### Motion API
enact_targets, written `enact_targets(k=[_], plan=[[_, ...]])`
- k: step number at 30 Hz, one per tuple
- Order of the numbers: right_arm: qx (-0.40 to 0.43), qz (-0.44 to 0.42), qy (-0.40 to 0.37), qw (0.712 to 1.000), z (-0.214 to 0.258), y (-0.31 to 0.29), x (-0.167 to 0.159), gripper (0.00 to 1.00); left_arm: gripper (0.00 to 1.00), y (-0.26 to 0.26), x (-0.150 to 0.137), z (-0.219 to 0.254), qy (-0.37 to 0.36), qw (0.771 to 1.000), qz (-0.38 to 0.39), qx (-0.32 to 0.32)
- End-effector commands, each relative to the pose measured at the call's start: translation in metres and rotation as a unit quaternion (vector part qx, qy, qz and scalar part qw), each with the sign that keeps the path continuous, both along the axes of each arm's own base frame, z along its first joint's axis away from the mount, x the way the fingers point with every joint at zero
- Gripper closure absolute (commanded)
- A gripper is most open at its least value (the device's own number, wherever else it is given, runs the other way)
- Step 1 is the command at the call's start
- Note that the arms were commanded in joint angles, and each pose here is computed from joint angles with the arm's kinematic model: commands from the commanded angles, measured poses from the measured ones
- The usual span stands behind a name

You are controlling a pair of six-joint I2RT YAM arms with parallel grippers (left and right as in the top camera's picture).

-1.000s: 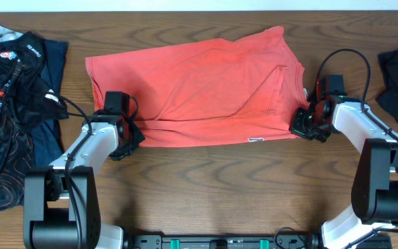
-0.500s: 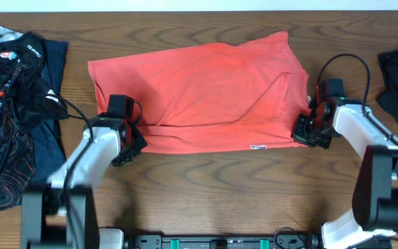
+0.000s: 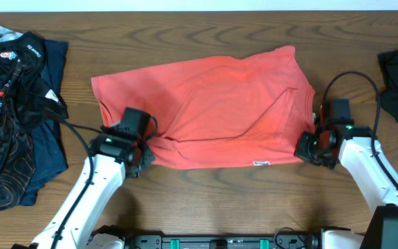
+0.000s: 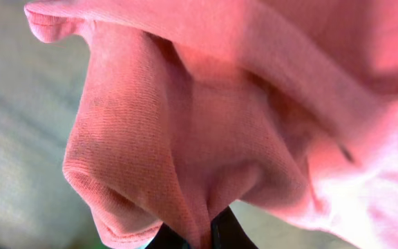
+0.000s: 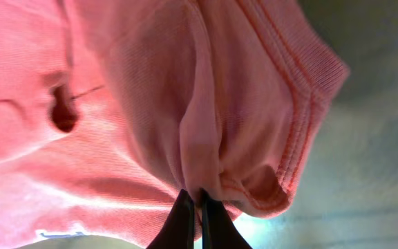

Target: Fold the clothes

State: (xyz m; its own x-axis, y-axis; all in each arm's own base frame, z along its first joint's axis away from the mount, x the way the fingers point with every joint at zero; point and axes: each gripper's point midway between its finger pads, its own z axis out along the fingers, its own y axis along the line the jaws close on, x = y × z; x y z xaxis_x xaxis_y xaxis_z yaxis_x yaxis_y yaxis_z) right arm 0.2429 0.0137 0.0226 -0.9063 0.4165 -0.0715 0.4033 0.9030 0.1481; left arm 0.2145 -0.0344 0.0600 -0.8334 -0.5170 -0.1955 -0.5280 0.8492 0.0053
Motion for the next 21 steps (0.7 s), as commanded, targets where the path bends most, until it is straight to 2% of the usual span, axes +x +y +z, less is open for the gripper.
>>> enact_targets(k=[1,5,13,21], plan=[[0.005,-0.03,0.019,0.999,-0.009,0.002,-0.015,0.99,0.94,-0.002,-0.022,-0.011,0.025,0.999,0.021,0.013],[0.015,-0.051,0.037,0.998,-0.019,0.005,-0.029,0.99,0.94,-0.015,-0.044,-0.016,0.041,0.999,0.011,0.017],[0.04,-0.082,0.058,0.994,-0.03,0.013,-0.061,0.99,0.94,-0.035,-0.076,-0.017,0.028,1.0,0.001,0.013],[0.067,-0.146,0.048,0.986,-0.029,0.02,-0.083,0.99,0.94,-0.033,-0.096,-0.019,0.035,0.999,0.007,0.023]])
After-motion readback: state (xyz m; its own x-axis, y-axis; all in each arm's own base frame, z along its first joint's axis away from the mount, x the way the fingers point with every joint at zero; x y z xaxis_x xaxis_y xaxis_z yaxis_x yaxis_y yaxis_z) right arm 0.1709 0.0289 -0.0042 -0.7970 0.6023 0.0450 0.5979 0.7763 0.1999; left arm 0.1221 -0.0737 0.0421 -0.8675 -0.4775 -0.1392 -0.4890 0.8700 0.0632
